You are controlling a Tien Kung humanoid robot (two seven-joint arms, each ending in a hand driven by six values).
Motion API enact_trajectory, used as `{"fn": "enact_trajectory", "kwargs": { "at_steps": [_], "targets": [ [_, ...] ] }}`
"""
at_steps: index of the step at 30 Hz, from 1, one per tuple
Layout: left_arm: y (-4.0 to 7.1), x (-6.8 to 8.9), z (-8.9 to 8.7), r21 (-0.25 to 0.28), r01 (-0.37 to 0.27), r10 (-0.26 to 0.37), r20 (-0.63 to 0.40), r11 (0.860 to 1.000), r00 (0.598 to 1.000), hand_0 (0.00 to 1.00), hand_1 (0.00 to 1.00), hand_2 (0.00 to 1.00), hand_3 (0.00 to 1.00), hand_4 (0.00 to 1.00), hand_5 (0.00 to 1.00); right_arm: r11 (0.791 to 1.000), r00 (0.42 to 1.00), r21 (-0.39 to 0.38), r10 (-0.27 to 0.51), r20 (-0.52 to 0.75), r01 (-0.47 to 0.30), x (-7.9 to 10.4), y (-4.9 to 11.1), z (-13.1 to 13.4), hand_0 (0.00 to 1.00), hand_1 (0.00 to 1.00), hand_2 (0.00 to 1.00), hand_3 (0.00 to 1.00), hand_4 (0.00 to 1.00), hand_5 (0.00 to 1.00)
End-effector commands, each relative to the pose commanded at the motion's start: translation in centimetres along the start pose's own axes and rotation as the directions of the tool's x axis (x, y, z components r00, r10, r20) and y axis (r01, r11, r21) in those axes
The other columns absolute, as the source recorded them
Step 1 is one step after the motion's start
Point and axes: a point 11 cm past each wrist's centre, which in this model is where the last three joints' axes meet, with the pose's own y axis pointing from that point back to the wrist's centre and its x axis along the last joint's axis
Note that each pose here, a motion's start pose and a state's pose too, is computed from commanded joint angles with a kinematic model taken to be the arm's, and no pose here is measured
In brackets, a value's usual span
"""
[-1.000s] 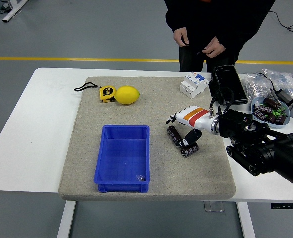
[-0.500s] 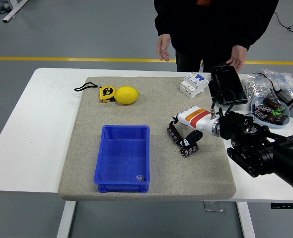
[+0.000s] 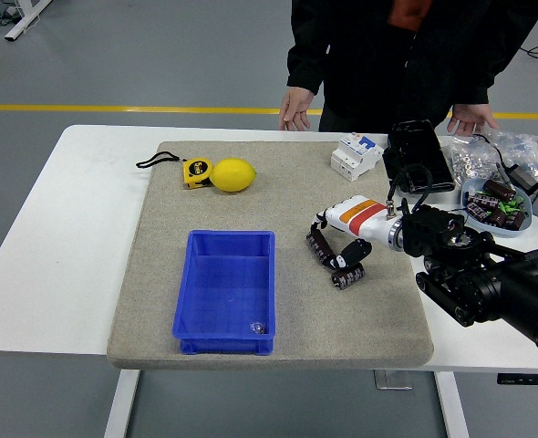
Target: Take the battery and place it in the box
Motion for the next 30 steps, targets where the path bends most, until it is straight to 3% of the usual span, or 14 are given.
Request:
{"fn": "enact_trajectory", "kwargs": {
  "at_steps": [4, 5, 10, 11, 30],
  "targets": [
    [0.0, 0.1, -0.3, 0.005, -0.001, 0.001, 0.003, 1.000, 1.000, 0.767, 0.731, 0.754, 0.640, 0.716, 0.624, 1.000, 1.000, 0.000, -0.002, 0.003, 0.002, -0.3, 0.0, -0.1, 0.532, 0.568, 0.612, 0.648, 0.778, 0.339],
    [0.0, 0.1, -0.4, 0.007, -0.002, 0.002, 0.003, 1.000, 1.000, 0.767, 0.730, 0.754, 0.639, 0.717, 0.626, 1.000, 1.000, 0.000, -0.002, 0.004, 0.002, -0.4, 0.0, -0.1, 0.445, 0.514, 0.577, 0.619, 0.754, 0.324],
    [-0.1, 0.2, -0.7, 0.013, -0.003, 0.003, 0.006, 1.000, 1.000, 0.767, 0.730, 0.754, 0.639, 0.717, 0.626, 1.000, 1.000, 0.001, -0.002, 0.008, 0.002, -0.6, 0.0, -0.3, 0.445, 0.514, 0.577, 0.619, 0.754, 0.324],
    [-0.1, 0.2, -0.8, 0.014, -0.004, 0.003, 0.007, 1.000, 1.000, 0.767, 0.730, 0.753, 0.639, 0.716, 0.624, 1.000, 1.000, 0.002, -0.002, 0.008, 0.002, -0.6, 0.0, -0.3, 0.408, 0.503, 0.564, 0.611, 0.746, 0.317],
    [-0.1, 1.0, -1.9, 0.034, -0.017, 0.017, 0.012, 0.999, 1.000, 0.767, 0.726, 0.747, 0.638, 0.715, 0.624, 0.999, 0.999, -0.014, 0.035, 0.021, -0.035, 0.9, 0.1, 0.5, 0.388, 0.494, 0.557, 0.604, 0.726, 0.298]
  ]
}}
